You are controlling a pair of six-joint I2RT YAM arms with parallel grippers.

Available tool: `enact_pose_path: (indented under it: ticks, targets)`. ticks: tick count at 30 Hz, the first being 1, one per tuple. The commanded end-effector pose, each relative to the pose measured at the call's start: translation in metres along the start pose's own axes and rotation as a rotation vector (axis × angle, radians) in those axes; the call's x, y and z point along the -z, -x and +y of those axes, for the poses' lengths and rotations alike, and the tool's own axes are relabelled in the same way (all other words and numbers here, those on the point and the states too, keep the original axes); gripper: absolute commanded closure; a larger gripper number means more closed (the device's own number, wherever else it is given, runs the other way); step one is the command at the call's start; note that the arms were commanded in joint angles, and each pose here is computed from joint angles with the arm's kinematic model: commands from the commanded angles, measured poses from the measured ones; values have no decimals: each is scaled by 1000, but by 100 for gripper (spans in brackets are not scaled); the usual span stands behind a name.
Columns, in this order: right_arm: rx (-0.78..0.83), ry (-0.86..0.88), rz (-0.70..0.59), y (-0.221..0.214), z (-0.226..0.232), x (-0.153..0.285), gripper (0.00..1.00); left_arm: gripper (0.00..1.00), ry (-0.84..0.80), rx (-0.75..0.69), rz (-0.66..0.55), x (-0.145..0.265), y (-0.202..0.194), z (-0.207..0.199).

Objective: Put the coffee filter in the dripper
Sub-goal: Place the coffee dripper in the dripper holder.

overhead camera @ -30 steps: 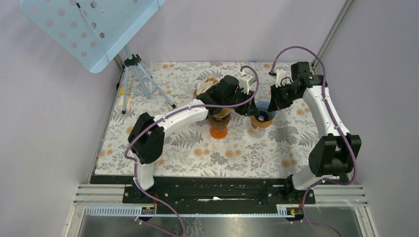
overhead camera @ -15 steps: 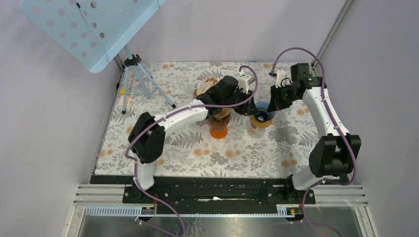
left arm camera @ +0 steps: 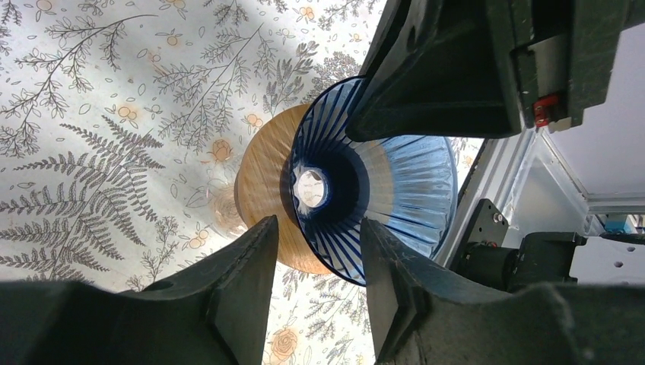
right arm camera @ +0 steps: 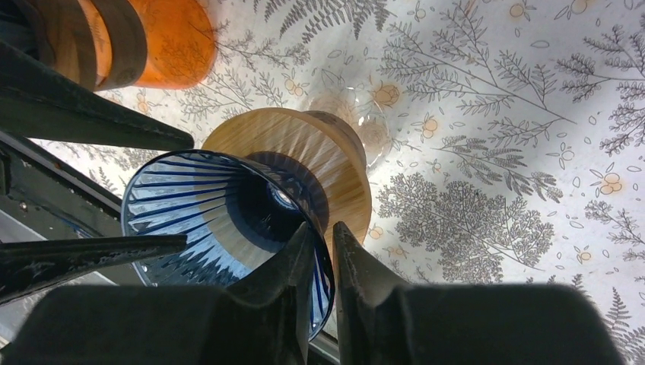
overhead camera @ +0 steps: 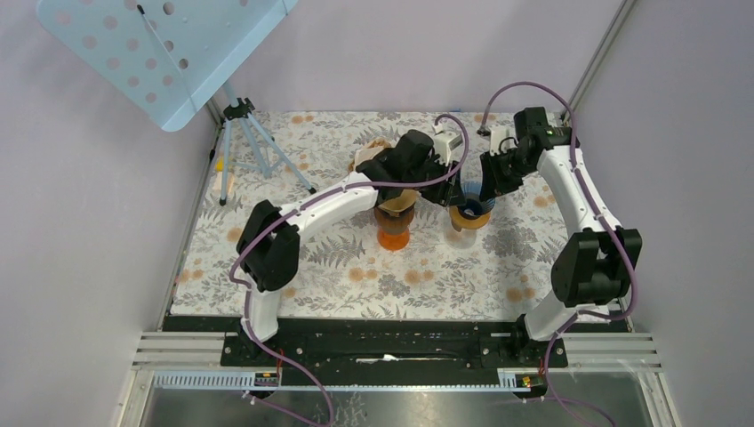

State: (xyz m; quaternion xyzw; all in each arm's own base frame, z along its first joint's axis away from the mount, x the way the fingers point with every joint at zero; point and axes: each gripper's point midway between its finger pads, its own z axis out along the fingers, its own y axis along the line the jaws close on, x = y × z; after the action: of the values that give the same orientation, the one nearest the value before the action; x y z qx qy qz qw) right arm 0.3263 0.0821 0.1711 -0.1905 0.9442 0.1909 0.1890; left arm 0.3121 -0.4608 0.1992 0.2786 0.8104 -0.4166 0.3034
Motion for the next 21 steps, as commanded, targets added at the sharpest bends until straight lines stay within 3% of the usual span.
enact_pose_path:
  ticks: [1,14,21]
  targets:
    - [22,-127,89,-11,-28,-4,78,52,53,-7,58,5,-4,13]
    - [35,-142,10,15,-20,23,64,42,18,-32,-12,23,34,-4]
    - [44,-147,-24,24,-16,34,50,33,11,-71,-63,39,58,-11]
